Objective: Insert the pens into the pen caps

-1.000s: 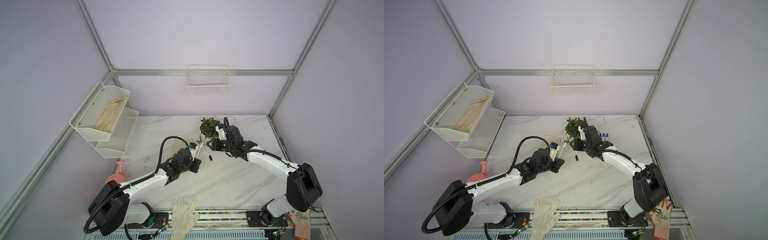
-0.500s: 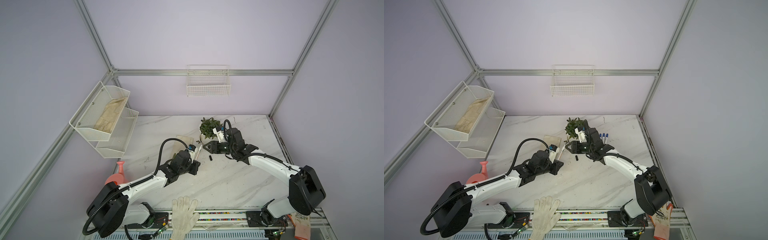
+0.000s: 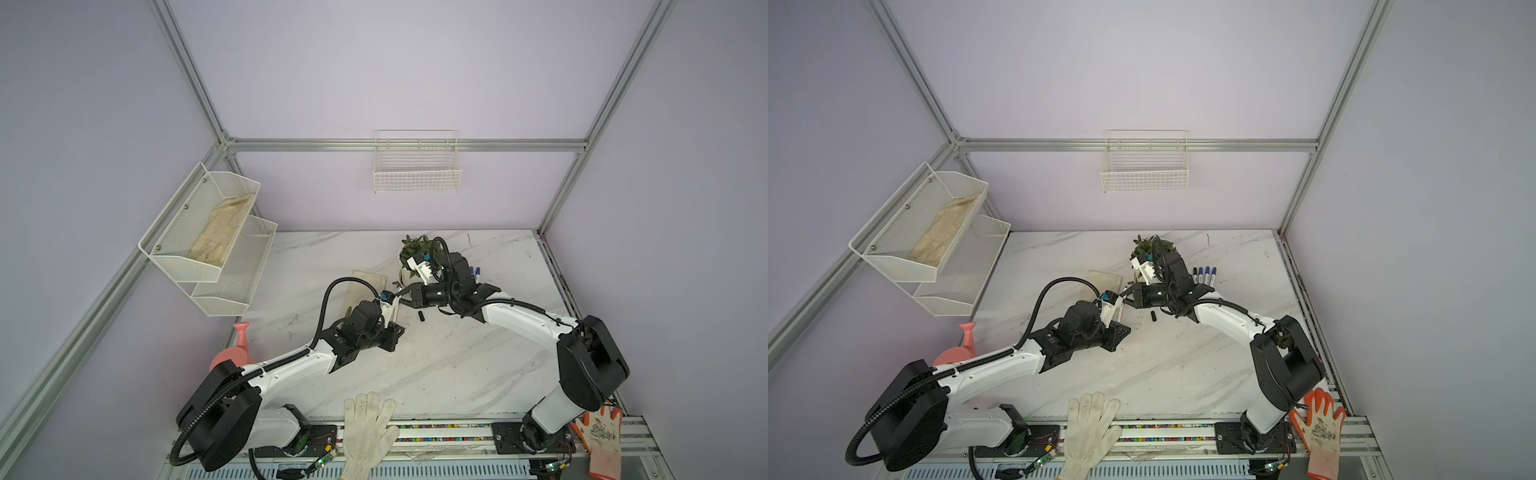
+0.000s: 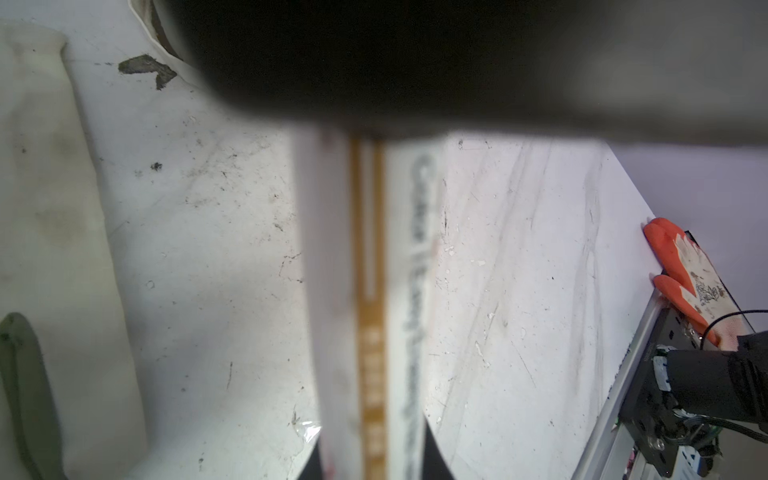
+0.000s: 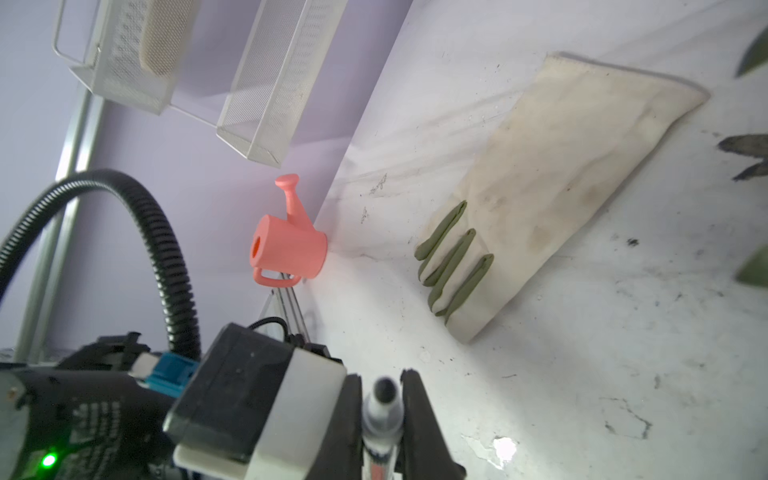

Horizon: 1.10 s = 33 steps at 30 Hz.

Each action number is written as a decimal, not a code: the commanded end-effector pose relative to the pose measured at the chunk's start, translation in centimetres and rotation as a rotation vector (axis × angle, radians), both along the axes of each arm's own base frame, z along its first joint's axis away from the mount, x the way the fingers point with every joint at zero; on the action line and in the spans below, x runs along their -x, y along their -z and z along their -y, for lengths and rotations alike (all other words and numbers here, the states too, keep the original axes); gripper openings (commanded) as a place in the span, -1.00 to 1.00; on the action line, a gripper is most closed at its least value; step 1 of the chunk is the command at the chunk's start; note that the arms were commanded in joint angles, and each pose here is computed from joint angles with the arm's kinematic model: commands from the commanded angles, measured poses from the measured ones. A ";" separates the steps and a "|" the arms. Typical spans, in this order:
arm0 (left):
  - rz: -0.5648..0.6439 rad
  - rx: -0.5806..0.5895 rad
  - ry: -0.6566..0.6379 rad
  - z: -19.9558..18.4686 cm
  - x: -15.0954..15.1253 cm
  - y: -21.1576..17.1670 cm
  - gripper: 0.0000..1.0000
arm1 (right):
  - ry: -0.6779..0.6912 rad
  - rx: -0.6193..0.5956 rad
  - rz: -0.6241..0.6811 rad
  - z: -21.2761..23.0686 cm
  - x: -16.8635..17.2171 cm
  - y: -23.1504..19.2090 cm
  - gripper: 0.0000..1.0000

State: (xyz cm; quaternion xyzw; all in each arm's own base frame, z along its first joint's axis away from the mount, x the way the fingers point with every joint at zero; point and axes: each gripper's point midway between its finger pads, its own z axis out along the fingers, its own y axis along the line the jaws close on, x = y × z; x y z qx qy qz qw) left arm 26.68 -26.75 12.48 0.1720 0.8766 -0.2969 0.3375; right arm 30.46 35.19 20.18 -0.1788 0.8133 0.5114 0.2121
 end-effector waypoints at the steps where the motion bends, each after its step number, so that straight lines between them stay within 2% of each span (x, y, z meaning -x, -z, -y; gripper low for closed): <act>1: 0.082 0.114 0.007 1.0 -0.9 -4.1 -0.43 | -0.009 0.005 -0.003 0.6 0.7 0.7 -0.93; 2: 0.086 0.119 -0.006 0.9 -1.0 -4.4 -0.20 | -0.010 0.007 -0.004 0.7 0.9 0.7 -0.93; 5: 0.105 0.133 -0.023 0.5 -1.4 -5.4 0.02 | -0.011 0.007 0.005 0.9 1.2 0.5 -0.96; 10: 0.119 0.143 -0.026 0.2 -2.3 -6.1 -0.03 | -0.014 0.010 0.022 1.1 1.4 -0.1 -0.96; 16: 0.068 0.135 0.040 1.6 -2.5 -5.4 -0.16 | -0.008 0.010 0.031 1.3 1.5 -0.4 -0.96; 19: 0.067 0.156 0.053 2.2 -2.7 -5.5 -0.29 | -0.008 0.015 0.026 1.3 1.5 -0.1 -0.96; 25: 0.094 0.186 0.034 1.9 -2.8 -6.8 -1.00 | 0.008 0.042 0.013 1.6 1.5 1.1 -0.96; 26: 0.097 0.188 0.028 1.7 -2.7 -6.9 -1.00 | 0.018 0.050 0.011 1.8 1.4 1.3 -0.95; 27: 0.098 0.183 0.008 1.4 -2.8 -6.7 -1.00 | 0.035 0.064 0.009 1.9 1.1 1.6 -0.87; 29: 0.089 0.143 -0.076 -0.1 -3.3 -5.7 -1.00 | 0.117 0.123 0.020 2.8 -0.1 2.4 -0.42; 30: 0.077 0.112 -0.123 -0.9 -3.5 -5.0 -1.00 | 0.167 0.156 0.019 3.3 -0.8 3.0 -0.26; 32: 0.038 0.039 -0.213 -2.8 -3.6 -3.1 -1.00 | 0.284 0.283 0.000 5.0 -2.5 5.2 -0.09; 33: 0.030 0.025 -0.221 -3.1 -3.5 -2.6 -1.00 | 0.330 0.363 0.009 6.0 -3.4 6.4 -0.07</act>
